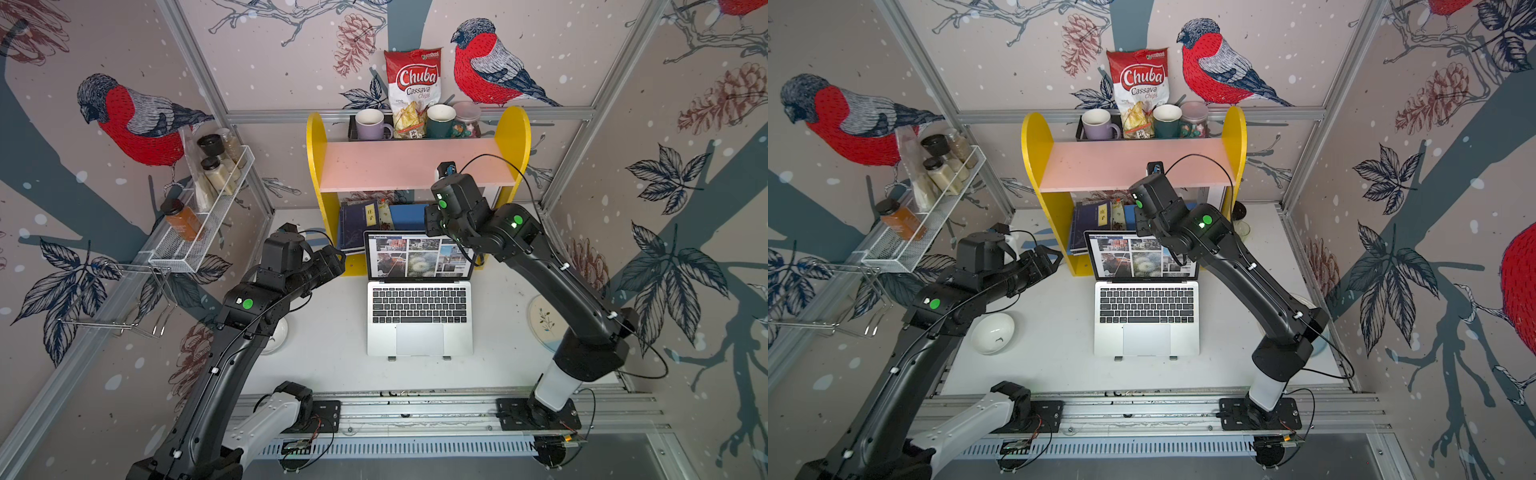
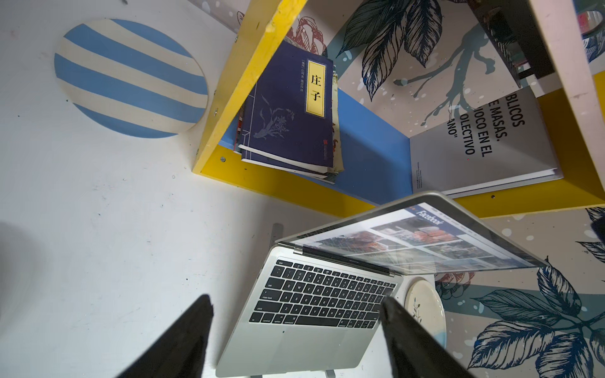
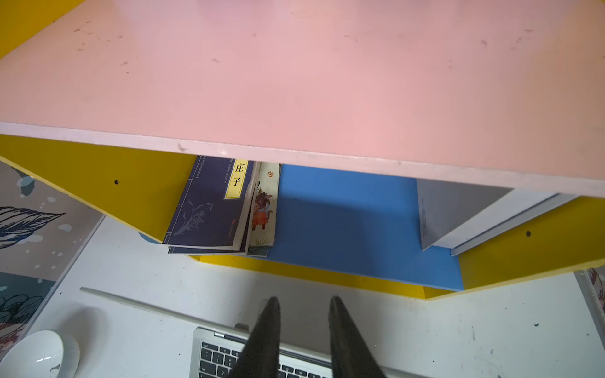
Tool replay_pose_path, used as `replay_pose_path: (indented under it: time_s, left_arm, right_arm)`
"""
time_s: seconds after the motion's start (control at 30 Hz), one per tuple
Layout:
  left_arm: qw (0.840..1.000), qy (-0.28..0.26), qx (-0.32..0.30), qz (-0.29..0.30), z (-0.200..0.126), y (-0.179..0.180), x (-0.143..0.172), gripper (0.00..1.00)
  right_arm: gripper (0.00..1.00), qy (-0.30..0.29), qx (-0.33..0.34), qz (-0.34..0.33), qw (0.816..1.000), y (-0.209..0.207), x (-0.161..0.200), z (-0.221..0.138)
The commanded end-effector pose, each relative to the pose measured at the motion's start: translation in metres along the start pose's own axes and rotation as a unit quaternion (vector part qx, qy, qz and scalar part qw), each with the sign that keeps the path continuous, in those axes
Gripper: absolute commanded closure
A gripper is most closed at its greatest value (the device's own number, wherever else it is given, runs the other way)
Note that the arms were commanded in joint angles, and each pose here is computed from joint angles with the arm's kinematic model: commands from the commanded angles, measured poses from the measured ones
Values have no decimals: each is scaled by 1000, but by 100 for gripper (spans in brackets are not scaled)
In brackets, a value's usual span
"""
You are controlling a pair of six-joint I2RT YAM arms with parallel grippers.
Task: Close the laptop lid and set it aside
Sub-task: Close the lid of the laptop.
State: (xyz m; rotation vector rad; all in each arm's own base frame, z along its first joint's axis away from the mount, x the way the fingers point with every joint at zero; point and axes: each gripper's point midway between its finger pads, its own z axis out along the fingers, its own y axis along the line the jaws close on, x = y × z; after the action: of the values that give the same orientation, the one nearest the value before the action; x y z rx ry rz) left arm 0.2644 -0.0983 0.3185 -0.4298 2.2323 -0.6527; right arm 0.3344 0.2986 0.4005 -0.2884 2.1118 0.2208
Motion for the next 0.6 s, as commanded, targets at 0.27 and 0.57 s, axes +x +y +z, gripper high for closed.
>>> replay_pose_path:
  time_s: [0.27, 0.57]
  left_arm:
    - [1000, -7, 14, -5, -1, 1, 4, 18]
    - [1000, -2, 13, -5, 4, 3, 8, 18]
  right_arm:
    - [91, 42, 20, -3, 999, -4, 9, 33]
    - [97, 64, 13, -3, 998, -3, 22, 44]
